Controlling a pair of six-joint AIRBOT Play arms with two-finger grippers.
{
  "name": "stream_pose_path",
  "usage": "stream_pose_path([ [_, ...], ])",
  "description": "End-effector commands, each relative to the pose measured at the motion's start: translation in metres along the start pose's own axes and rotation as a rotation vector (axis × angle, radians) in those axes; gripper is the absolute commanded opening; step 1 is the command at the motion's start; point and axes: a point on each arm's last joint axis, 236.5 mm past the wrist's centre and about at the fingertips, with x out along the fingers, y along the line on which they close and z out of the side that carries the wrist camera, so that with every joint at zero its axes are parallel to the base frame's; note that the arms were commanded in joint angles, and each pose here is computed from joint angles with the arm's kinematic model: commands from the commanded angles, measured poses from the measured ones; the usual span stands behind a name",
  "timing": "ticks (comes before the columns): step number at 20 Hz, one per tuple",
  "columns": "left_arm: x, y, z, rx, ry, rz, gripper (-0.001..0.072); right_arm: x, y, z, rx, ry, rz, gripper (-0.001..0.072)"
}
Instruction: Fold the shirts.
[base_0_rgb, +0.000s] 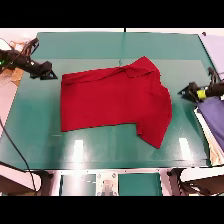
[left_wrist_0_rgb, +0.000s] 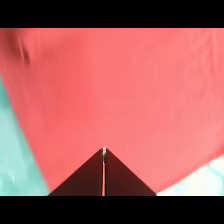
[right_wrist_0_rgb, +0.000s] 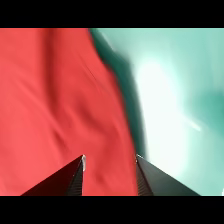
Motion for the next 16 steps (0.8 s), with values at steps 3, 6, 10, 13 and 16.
stream_pose_path([
  [3,0.012,0.028,-0.092,-0.091,0.102,0.120,0.0020,0.028,-0.042,-0.072,0.084,0.150,-0.028,0.0413],
  [6,0.021,0.048,-0.144,-0.199,0.133,0.125,0.0020,0.047,-0.039,-0.083,0.086,0.164,-0.030,0.0412],
  [10,0.025,0.061,-0.169,-0.413,0.105,0.021,0.0049,0.060,-0.018,-0.079,0.050,0.156,0.032,0.0289],
  [13,0.044,0.060,-0.187,-0.471,0.125,0.007,0.0510,0.060,-0.016,-0.084,0.041,0.180,0.037,0.0112],
  [16,0.074,0.052,-0.204,-0.540,0.113,-0.039,0.0472,0.060,-0.016,-0.084,0.041,0.180,0.036,0.0017],
])
